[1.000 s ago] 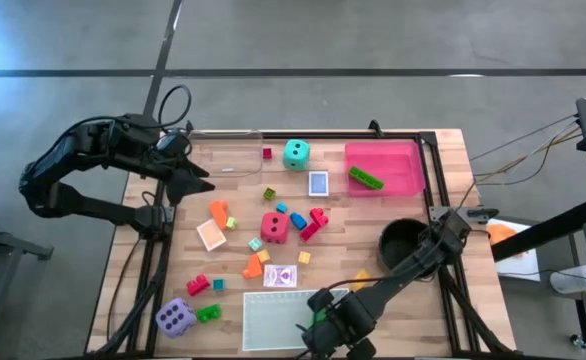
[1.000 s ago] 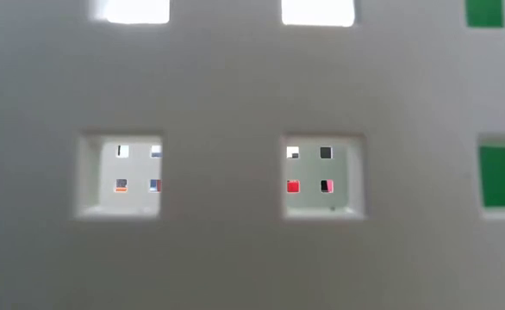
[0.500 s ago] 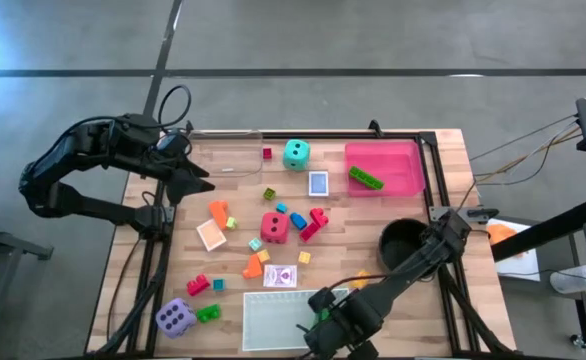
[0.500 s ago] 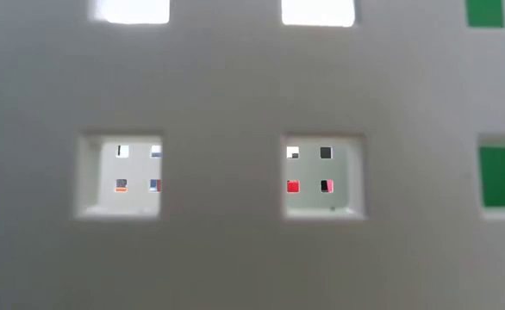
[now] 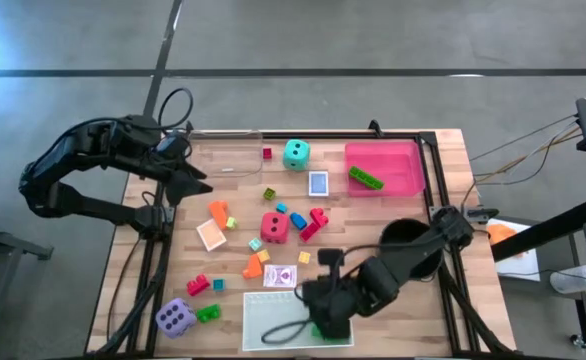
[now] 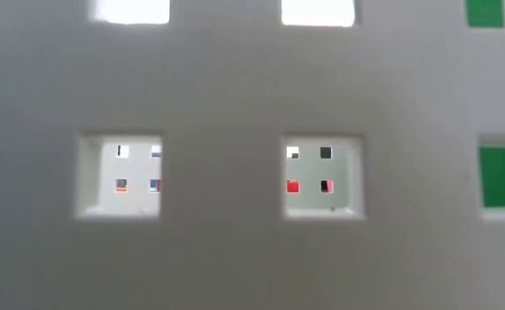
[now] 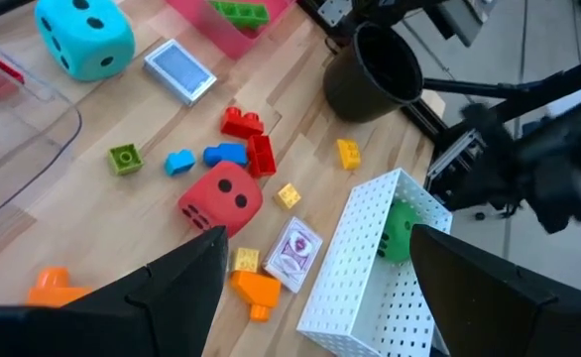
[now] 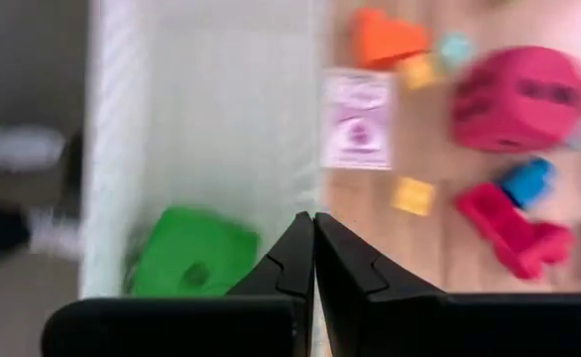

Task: Pick & Place Toys
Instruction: Put the orange game piece into the red bin

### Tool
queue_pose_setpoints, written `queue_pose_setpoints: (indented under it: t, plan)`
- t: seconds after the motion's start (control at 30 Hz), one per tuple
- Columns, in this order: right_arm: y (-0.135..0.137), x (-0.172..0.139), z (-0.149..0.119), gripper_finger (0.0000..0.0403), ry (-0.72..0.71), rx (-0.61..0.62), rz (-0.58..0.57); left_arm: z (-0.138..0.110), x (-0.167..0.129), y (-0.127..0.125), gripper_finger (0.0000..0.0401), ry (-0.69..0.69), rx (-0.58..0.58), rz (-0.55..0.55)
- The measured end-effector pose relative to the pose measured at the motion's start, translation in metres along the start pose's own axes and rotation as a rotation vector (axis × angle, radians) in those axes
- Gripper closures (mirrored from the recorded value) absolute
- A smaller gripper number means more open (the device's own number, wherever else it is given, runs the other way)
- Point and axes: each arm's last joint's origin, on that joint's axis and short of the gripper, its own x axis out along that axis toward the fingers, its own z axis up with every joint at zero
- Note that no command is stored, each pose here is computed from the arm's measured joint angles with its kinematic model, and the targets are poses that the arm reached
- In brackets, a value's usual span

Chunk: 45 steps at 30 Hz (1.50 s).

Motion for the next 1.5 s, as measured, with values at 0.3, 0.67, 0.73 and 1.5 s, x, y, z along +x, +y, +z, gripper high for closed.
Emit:
queue_pose_setpoints:
  t: [0.3, 0.67, 0.73, 1.5]
  plan:
    - [-0.03, -0.002, 0.012, 0.0289, -0.017, 0.168, -0.041, -0.004, 0.001, 0.003, 0.0085, 0.04, -0.001, 0.029]
    - [-0.085, 0.024, 0.028, 0.008, 0.021, 0.112, -0.184, -0.018, 0.037, 0.021, 0.0085, 0.165, -0.163, 0.139]
    - [-0.102, 0.031, 0.032, 0.006, 0.027, 0.145, -0.229, -0.024, 0.049, 0.027, 0.0085, 0.194, -0.238, 0.182]
    - [-0.193, 0.017, -0.008, 0.0038, -0.122, 0.412, -0.3, -0.045, 0.167, 0.106, 0.0085, 0.326, -0.627, 0.619]
